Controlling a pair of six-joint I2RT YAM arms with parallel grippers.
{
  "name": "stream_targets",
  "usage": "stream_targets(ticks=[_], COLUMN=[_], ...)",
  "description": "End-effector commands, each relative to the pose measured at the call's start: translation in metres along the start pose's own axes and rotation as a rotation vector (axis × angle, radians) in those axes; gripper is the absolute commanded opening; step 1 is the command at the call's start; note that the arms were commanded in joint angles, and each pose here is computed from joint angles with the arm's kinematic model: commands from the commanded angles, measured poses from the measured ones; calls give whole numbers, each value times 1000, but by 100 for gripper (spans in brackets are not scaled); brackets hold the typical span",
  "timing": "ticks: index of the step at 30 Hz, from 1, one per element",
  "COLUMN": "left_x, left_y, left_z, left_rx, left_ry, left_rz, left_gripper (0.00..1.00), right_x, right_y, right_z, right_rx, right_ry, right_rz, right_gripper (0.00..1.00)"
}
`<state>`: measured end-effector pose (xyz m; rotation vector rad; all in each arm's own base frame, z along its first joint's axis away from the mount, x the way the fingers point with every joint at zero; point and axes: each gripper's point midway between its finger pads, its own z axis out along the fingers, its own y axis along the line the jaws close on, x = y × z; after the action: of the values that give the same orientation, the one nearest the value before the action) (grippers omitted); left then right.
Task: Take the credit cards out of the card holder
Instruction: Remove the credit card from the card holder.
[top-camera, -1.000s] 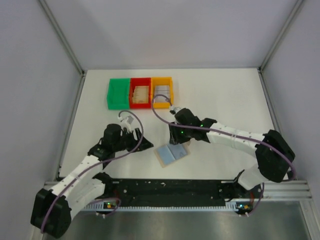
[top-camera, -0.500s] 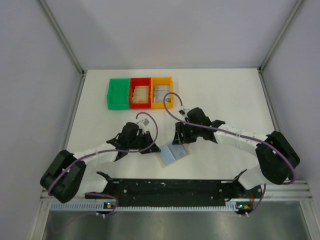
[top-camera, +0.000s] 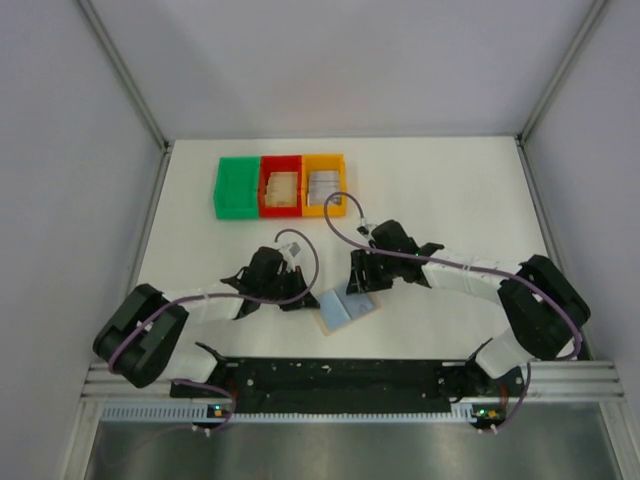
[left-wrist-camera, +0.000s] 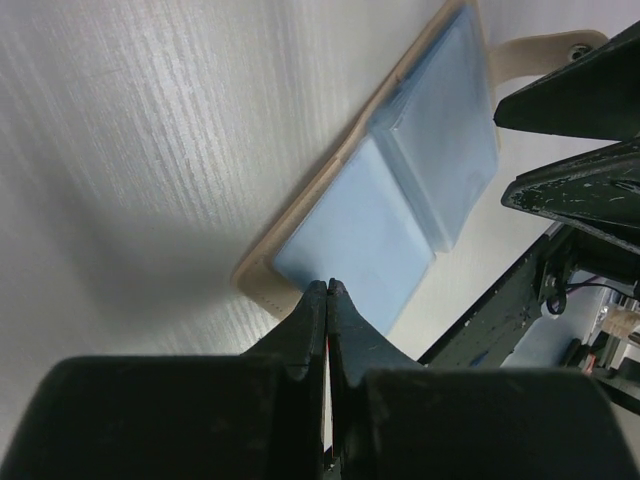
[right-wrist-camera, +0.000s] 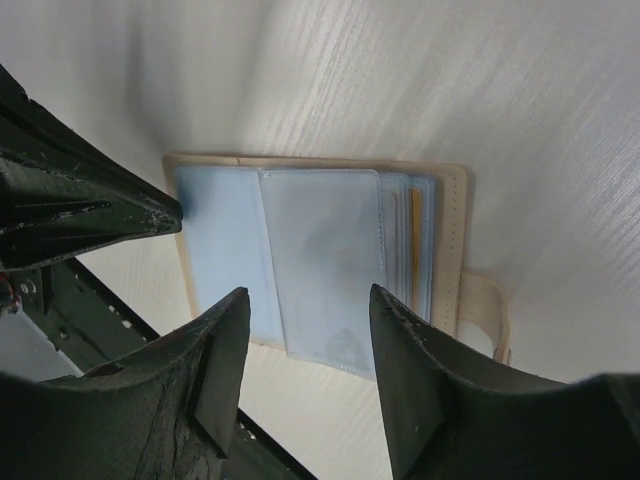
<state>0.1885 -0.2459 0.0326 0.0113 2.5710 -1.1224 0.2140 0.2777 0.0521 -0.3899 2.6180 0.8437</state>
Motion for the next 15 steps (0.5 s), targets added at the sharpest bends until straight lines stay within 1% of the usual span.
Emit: stream_targets(ticks=[1, 15], left_x=[0, 4], left_y=[10, 17], left_z=[6, 7], left_rx=[-31, -52], left_ry=[-4, 16], left_rz=[26, 25], left_gripper=[1, 0], right_x=[-11, -8], right_y=[-1, -11], right_z=[5, 9], right_rx=[-8, 28], right_ry=[-38, -36], right_rz=[-14, -19], right_gripper=[51, 49])
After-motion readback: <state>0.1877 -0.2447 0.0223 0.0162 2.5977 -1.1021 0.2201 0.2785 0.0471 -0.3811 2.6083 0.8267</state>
